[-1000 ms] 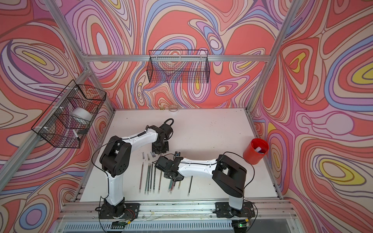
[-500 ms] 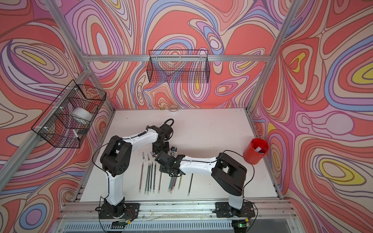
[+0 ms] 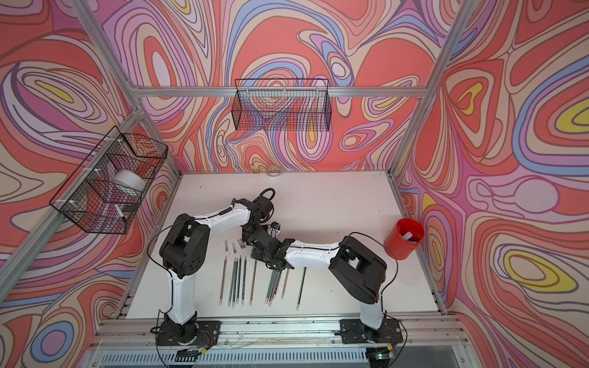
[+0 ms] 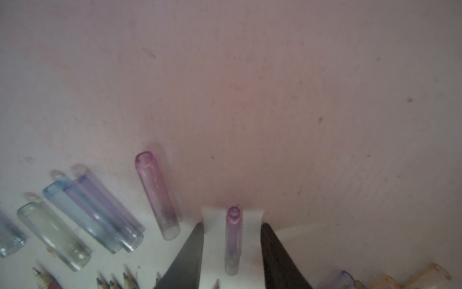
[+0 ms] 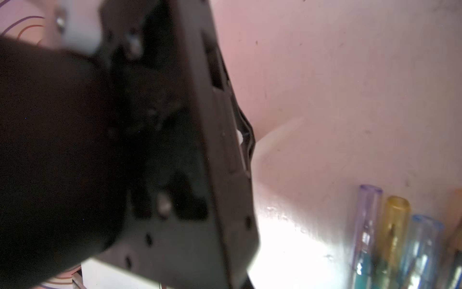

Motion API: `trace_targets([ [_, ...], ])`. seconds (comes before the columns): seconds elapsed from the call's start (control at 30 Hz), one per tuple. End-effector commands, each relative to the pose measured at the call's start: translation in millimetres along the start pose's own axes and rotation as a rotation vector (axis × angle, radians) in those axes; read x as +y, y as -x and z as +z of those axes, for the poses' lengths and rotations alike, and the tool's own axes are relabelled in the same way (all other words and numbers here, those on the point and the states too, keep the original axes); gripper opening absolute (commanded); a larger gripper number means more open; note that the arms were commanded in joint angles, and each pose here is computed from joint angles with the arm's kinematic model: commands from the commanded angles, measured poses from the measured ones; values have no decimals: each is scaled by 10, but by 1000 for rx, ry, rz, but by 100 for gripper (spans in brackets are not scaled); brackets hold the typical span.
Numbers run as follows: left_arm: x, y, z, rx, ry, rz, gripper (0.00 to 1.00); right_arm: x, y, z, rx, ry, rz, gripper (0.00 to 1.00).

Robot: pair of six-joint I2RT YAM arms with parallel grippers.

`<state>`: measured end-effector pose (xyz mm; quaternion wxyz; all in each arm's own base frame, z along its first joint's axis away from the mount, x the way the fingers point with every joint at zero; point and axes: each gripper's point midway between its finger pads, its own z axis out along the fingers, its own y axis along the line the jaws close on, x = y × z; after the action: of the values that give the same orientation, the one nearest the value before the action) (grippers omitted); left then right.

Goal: Remove the protective cover of the pencils
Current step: Place the protective sleeve at the center of the board.

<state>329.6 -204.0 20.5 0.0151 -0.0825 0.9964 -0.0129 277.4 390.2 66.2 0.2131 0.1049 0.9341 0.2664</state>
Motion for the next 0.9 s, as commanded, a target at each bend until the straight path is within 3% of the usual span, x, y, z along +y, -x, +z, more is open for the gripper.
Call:
trace_targets([
  [0.0, 6, 25, -131, -23, 12, -5, 41, -129, 55, -210, -33, -63, -5, 8],
  [0.27, 7, 61, -421, -85, -24, -10, 43, -651, -140, -507, -10, -281, 39, 8],
  [0.47, 13, 74, -725, -139, -62, -18, 42, -716, -226, -472, 29, -324, 27, 7],
  [0.6, 28, 80, -1053, -214, -117, -28, 42, -793, -281, -408, 58, -399, 15, 7],
  [0.87, 286, 83, -1613, -425, -200, -104, 46, -744, -404, -252, 118, -411, -11, 6],
])
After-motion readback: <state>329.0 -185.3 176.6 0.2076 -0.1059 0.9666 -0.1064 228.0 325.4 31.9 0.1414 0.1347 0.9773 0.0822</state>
